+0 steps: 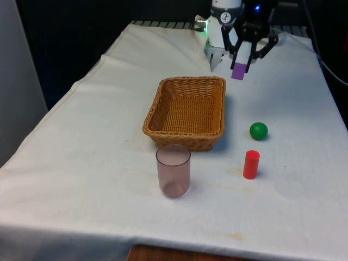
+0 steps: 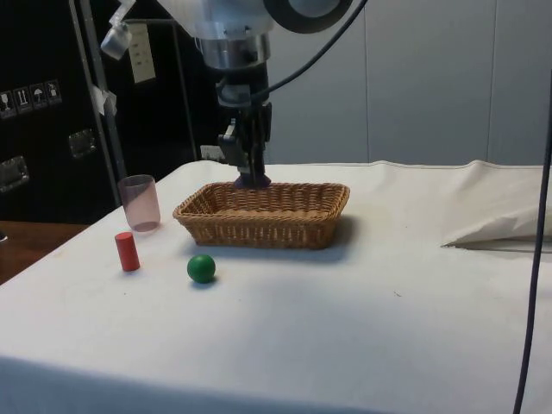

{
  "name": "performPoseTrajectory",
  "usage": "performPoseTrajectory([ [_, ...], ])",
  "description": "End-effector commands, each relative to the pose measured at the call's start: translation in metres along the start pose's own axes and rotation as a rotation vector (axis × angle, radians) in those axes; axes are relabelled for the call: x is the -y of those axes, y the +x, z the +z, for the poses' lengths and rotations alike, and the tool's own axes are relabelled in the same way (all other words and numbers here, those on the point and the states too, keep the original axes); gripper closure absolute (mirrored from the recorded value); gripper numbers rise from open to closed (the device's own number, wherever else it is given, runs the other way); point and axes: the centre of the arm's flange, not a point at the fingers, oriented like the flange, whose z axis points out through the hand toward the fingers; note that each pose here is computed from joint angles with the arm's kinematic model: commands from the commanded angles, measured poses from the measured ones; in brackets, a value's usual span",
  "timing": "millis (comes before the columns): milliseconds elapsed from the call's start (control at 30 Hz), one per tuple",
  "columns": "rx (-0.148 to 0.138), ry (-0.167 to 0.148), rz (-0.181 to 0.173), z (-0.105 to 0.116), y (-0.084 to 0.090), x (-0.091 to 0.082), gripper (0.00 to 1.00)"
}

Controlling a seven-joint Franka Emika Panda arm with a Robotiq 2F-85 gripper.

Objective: Pick up the triangular block and place it into the basket.

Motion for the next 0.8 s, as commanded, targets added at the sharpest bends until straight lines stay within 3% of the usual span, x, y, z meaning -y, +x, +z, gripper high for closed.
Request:
performPoseTrajectory([
  [0,-0.004,-0.011,-0.001,0.001,0.003,-0.006,0.67],
  [100,-0.001,-0.013,0.0,0.002,0.002,-0.007,0.67],
  [133,-0.01,-0.025,0.001,0.004,0.005,-0.016,0.67],
  [333,-0.022,-0.045,0.006,0.01,0.009,-0.033,0.67],
  [367,-0.013,-0.042,0.008,0.009,0.007,-0.03,0.67],
  [400,-0.024,-0.048,0.007,0.011,0.009,-0.036,0.67],
  [667,-0.036,-0.064,0.016,0.032,0.015,-0.059,0.67],
  [700,-0.027,-0.064,0.019,0.03,0.014,-0.057,0.67],
  [767,-0.039,-0.063,0.018,0.038,0.017,-0.064,0.67],
])
